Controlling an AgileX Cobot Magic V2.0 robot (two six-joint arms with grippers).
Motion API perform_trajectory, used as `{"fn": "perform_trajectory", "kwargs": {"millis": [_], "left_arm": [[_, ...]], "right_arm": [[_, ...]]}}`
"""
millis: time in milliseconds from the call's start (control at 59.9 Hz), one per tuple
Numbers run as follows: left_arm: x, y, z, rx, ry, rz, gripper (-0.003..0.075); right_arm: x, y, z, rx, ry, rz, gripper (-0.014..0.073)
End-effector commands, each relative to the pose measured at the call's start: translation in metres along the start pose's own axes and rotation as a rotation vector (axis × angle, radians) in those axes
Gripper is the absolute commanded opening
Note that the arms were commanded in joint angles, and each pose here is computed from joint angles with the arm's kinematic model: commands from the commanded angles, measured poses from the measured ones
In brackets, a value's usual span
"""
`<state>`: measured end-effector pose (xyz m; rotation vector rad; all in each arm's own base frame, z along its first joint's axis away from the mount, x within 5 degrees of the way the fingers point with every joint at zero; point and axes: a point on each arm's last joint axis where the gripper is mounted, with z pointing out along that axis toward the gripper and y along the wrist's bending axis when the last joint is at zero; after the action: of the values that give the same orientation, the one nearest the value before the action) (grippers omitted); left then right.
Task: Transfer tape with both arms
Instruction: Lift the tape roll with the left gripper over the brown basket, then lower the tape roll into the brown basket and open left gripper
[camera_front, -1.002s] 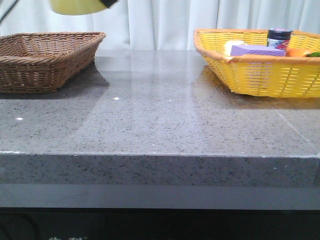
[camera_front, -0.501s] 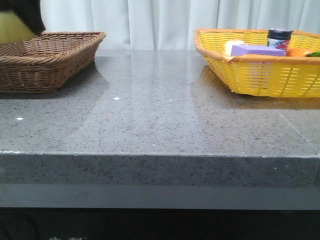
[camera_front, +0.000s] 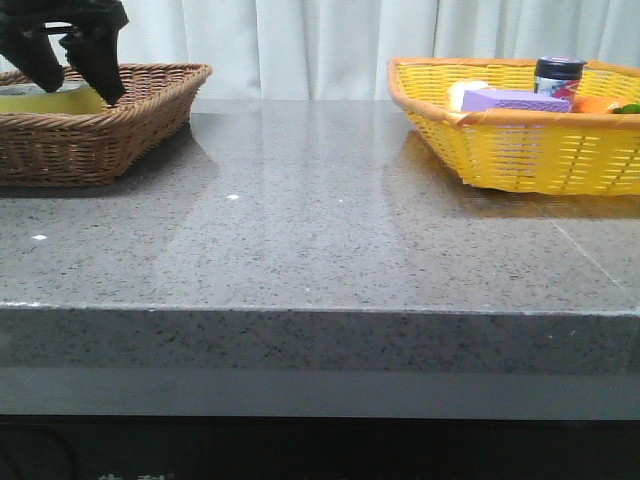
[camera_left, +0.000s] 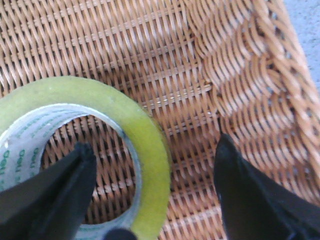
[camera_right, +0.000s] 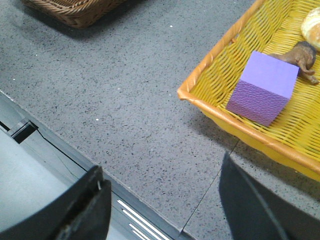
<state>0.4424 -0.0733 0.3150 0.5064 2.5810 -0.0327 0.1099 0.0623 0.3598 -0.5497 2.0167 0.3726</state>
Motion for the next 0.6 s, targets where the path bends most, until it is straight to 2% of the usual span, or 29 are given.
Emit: {"fn": "perform_trajectory", "kwargs": {"millis": [0, 200, 351, 584], "left_arm": [[-0.010, -0.004, -0.053, 0.011, -0.147, -0.024, 0.0492], [-0.007, -0.014, -0.098, 0.081, -0.218, -0.045, 0.0492], [0.005, -0.035, -0.135, 0.108, -0.228, 0.008, 0.0492], [0.046, -0.075, -0.184, 0.122, -0.326, 0.100, 0.0492]], "right_arm": [[-0.012, -0.001, -0.005, 0.016, -0.087, -0.010, 0.0489], [-0.012, -0.001, -0.005, 0.016, -0.087, -0.010, 0.0489], [-0.012, -0.001, -0.005, 0.016, -0.087, -0.010, 0.0489], [-0.012, -0.001, -0.005, 0.015, -0.087, -0.009, 0.0489]]}}
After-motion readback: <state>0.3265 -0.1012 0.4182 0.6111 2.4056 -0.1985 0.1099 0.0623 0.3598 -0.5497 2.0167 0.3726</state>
